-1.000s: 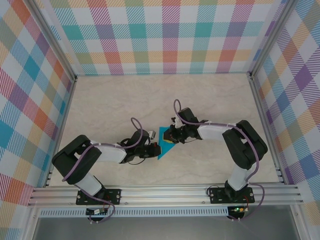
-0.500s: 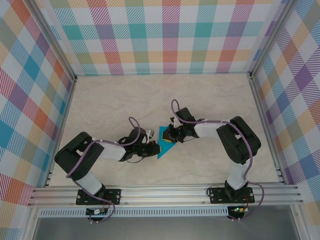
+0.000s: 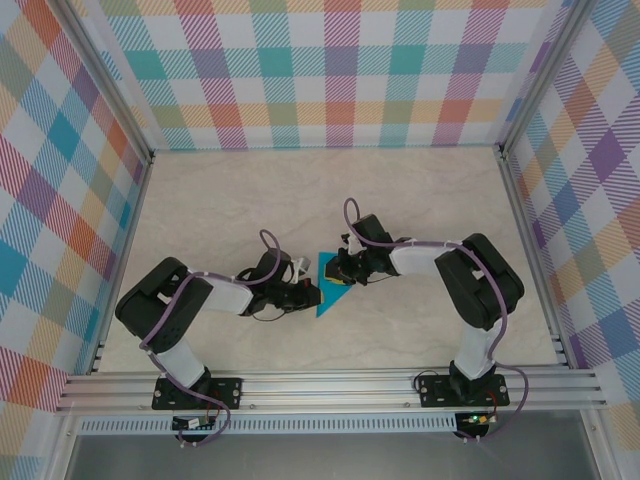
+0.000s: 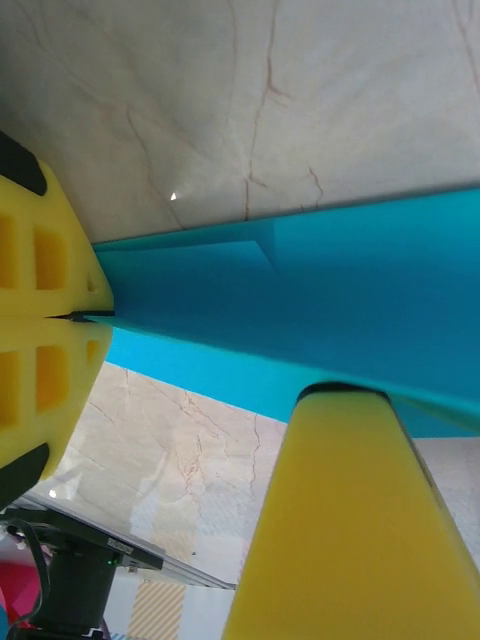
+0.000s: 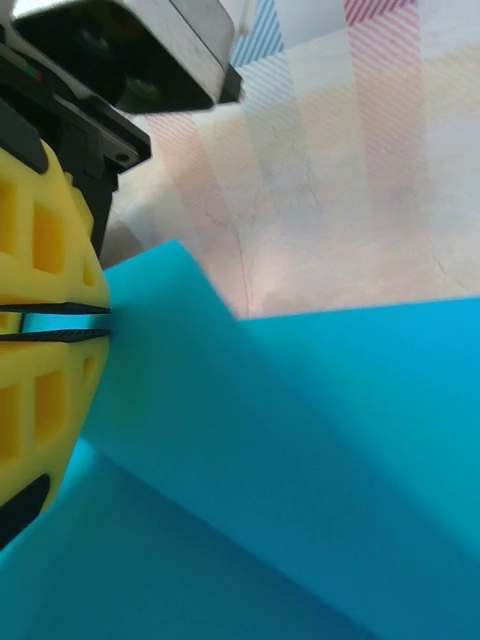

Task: Fold a paper plane with a square sheet of paper (pick it up from the middle)
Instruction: Fourth fold the wing at the center of the table.

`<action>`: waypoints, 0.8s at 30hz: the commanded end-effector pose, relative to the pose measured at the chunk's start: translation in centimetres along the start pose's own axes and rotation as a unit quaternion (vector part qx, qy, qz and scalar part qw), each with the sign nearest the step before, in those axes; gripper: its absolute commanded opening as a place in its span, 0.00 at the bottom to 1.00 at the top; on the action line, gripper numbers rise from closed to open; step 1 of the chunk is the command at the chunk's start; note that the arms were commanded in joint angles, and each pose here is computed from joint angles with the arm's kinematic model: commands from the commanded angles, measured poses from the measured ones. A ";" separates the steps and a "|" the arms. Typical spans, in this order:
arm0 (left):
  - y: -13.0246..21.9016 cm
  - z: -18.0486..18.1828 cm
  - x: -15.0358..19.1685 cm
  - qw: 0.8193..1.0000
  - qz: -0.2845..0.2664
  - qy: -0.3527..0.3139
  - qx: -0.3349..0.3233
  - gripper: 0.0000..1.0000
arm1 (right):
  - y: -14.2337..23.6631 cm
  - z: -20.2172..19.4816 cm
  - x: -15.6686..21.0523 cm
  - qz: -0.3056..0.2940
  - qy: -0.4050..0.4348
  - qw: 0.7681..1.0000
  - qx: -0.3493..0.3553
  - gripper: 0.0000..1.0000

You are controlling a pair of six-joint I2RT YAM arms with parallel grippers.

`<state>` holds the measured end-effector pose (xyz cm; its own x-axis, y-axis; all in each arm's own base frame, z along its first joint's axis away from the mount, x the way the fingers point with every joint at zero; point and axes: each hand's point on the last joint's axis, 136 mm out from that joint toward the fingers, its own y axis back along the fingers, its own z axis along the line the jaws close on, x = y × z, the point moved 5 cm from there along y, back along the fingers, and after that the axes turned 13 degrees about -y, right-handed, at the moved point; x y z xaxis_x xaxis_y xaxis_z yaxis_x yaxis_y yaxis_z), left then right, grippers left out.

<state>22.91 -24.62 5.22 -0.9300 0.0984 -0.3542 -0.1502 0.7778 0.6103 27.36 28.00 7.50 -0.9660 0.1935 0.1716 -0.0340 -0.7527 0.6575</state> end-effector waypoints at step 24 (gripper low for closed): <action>0.0 2.2 0.1 0.998 0.022 0.046 -0.020 0.07 | -0.9 -1.0 -1.2 -0.012 -0.009 1.000 0.021 0.15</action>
<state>23.58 -24.52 4.98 -0.9482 0.0991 -0.3019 -0.1053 0.7985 0.5927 27.88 28.00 6.18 -0.9607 0.2142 0.1765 -0.0370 -0.7289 0.6836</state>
